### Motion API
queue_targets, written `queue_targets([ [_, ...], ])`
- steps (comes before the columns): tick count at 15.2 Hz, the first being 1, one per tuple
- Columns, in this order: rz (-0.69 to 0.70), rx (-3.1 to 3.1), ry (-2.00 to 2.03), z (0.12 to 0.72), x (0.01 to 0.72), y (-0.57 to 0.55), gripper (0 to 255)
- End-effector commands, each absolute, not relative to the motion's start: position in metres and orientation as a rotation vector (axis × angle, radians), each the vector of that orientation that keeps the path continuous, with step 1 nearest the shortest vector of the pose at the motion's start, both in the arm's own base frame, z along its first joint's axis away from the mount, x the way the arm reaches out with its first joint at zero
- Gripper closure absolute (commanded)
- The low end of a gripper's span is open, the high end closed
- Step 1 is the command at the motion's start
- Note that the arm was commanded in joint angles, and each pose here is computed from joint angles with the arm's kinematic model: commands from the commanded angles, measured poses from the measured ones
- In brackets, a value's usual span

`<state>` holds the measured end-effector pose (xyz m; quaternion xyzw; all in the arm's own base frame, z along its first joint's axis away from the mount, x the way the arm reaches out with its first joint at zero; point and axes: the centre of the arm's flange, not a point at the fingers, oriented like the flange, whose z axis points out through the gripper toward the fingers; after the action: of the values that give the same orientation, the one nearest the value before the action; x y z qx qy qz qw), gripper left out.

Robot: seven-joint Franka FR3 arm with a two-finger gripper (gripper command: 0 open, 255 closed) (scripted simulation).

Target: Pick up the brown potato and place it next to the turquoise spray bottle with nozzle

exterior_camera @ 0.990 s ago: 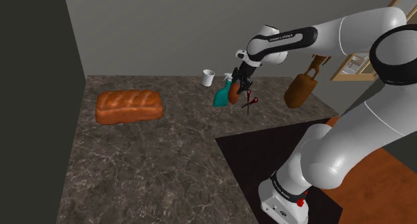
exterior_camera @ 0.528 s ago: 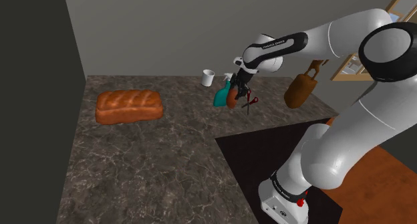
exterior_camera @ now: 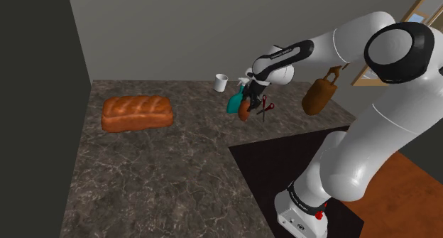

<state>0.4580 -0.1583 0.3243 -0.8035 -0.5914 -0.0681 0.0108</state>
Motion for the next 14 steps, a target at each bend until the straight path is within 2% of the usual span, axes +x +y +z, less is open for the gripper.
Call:
queue_targets([
  [1, -0.213, -2.508, -1.845, 0.313, 0.458, -0.157, 255],
  [10, -0.213, -2.508, -1.845, 0.262, 0.458, -0.157, 255],
  [14, -0.213, -2.508, -1.845, 0.262, 0.458, -0.157, 255],
])
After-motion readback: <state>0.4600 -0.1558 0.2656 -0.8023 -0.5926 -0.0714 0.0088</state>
